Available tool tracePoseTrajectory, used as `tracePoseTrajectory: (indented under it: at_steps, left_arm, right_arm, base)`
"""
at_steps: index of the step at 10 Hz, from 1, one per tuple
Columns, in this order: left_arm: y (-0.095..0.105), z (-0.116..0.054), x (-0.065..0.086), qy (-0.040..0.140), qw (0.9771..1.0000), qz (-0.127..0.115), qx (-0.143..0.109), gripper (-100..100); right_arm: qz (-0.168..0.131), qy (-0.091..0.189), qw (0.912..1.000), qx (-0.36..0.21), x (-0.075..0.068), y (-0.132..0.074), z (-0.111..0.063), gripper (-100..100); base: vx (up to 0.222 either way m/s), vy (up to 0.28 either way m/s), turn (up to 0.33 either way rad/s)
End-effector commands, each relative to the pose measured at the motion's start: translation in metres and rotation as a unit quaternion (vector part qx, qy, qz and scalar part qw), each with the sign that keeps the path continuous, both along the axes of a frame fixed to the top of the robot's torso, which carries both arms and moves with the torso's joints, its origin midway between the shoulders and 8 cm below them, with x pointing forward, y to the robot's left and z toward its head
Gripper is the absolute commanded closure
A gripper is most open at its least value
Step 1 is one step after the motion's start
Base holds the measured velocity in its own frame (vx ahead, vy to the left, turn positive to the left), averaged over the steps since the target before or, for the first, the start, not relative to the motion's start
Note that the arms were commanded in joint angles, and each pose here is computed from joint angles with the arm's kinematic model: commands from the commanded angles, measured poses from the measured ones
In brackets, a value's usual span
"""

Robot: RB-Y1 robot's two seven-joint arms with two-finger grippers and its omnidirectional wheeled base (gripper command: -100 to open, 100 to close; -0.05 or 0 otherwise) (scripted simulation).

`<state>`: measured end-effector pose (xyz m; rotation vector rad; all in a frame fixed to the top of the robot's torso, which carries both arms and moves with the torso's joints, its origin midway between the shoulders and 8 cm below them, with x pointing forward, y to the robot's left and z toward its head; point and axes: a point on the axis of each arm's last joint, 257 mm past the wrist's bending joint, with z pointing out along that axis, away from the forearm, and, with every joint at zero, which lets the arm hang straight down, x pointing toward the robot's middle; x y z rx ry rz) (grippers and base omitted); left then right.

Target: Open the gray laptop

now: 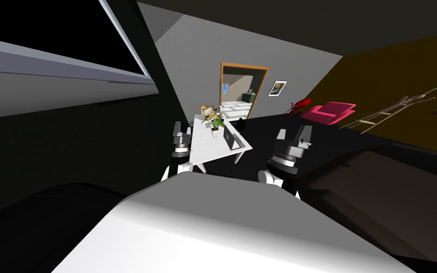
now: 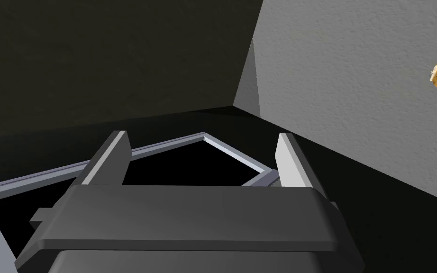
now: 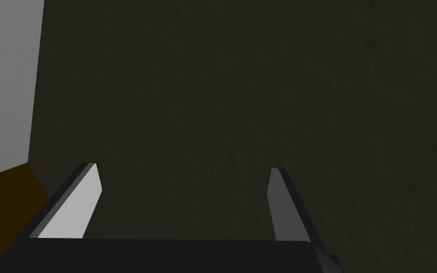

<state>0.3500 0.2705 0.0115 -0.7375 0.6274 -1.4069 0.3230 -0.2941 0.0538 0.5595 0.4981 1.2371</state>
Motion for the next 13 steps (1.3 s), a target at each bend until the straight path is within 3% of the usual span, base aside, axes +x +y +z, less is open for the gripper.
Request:
tracePoseTrajectory:
  at_steps: [1,9,10,13]
  left_arm:
    - [0.000,0.000,0.000,0.000,1.0000,0.000,0.000,0]
    - [0.000,0.000,0.000,0.000,1.0000,0.000,0.000,0]
    - [0.000,0.000,0.000,0.000,1.0000,0.000,0.000,0]
    - [0.000,0.000,0.000,0.000,1.0000,0.000,0.000,0]
  right_arm:
    - [0.000,0.000,1.0000,0.000,0.000,0.000,0.000,0]
    - [0.000,0.000,1.0000,0.000,0.000,0.000,0.000,0]
    - [0.001,0.014,0.9996,-0.024,0.004,0.002,-0.005,-100]
    - [-0.013,0.062,0.9944,-0.084,0.017,0.002,-0.026,-100]
  base:
    - [0.000,0.000,0.000]
    - [0.000,0.000,0.000]
    - [-0.010,-0.001,0.041]
    - [-0.023,-0.004,0.061]
